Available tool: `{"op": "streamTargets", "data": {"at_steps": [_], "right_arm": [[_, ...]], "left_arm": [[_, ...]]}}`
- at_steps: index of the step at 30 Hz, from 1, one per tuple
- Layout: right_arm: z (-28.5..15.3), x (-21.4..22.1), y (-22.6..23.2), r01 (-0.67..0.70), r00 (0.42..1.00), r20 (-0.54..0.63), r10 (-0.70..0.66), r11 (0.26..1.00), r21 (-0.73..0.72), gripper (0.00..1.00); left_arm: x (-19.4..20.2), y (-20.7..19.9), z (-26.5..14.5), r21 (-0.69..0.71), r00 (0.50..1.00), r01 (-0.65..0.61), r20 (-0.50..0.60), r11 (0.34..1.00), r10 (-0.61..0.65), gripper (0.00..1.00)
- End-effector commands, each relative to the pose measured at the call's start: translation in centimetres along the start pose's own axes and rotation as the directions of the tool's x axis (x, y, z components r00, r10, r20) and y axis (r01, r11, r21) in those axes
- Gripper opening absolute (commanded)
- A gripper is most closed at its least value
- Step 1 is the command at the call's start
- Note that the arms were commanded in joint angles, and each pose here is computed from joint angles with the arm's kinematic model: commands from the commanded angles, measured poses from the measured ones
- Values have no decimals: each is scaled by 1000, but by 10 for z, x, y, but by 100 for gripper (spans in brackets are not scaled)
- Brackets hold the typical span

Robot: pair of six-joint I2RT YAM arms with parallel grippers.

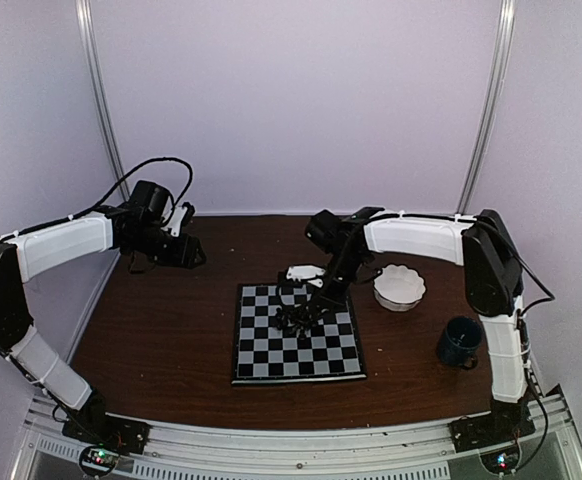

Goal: Set up the chess pieces on the board
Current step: Pick up the king from the chessboard.

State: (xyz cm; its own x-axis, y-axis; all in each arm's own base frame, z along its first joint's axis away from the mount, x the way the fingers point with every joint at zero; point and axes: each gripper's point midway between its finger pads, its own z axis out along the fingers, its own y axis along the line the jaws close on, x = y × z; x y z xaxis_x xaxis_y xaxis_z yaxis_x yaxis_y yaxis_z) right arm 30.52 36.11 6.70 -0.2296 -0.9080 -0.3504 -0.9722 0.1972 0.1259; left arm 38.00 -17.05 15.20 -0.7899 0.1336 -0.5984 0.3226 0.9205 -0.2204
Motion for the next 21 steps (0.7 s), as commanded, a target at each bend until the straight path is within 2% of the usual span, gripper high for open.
{"op": "streamTargets", "data": {"at_steps": [1,9,21], "right_arm": [[4,-4,2,8,1000,-2,-8,1000,-8,26],[-3,-8,6,19,1000,15,-18,1000,-15,5],[-42,-6,22,38,998,50,-38,999,7,3]], "left_arm": [[-9,-1,-4,18,999,-10,38,1000,10,62],[-8,-2,-2,24,999,-11,31,1000,10,61],[-9,-1,-2,25,1000,-14,28,1000,13,61]]}}
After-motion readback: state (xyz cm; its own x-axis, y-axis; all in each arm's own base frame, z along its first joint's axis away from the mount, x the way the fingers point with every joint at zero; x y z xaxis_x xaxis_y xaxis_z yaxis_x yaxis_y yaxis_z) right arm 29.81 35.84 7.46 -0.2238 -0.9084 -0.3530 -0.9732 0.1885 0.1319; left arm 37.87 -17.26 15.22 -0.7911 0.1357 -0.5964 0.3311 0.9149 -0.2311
